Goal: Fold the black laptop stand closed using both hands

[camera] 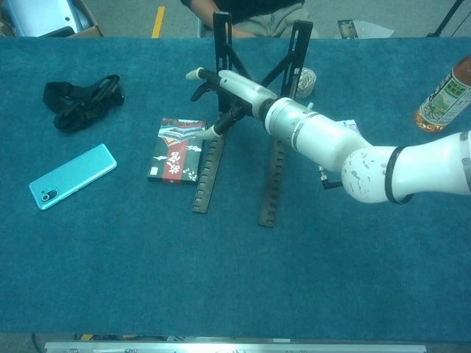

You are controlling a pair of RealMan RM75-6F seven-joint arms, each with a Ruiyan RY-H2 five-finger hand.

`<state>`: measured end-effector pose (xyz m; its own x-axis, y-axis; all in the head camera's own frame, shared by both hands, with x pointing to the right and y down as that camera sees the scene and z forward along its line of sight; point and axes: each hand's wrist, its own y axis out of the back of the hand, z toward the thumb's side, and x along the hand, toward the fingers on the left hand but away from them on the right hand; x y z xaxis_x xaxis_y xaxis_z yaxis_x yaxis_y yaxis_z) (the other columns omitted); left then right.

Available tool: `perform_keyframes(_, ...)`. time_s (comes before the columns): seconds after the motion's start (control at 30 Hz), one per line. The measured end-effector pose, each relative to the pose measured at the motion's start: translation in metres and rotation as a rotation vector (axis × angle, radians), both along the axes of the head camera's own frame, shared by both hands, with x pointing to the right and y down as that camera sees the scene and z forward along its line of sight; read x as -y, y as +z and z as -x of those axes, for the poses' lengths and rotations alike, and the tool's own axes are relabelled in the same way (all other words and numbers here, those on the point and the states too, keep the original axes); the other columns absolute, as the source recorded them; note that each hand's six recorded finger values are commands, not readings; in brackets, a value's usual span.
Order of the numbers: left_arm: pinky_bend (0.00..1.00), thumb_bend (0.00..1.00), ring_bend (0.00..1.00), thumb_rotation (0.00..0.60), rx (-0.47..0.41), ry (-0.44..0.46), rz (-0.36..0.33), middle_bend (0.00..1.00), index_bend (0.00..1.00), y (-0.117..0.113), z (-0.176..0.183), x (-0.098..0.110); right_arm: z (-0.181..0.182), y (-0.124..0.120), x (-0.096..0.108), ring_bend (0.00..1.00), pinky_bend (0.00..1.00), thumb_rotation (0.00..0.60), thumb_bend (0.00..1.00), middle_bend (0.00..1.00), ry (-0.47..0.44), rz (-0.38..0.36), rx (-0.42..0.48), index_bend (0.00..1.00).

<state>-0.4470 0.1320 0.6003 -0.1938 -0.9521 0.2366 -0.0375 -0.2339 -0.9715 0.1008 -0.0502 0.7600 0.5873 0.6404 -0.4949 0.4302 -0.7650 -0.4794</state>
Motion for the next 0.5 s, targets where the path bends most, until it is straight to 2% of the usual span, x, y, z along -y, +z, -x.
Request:
perform_keyframes(0.2, 0.01, 0.26, 0.00, 0.600, -0.001, 0.000, -0.001, 0.00, 0.04, 0.001, 0.000, 0.000, -0.004, -0.002, 0.001, 0.05, 0.03, 0.600, 0.13, 0.26, 0.002, -0.003, -0.004, 0.10)
perform_keyframes(0.5, 0.01, 0.26, 0.00, 0.600, -0.001, -0.001, -0.002, 0.00, 0.04, 0.000, 0.001, -0.001, -0.010, -0.024, -0.020, 0.05, 0.03, 0.600, 0.13, 0.26, -0.063, -0.004, 0.042, 0.10)
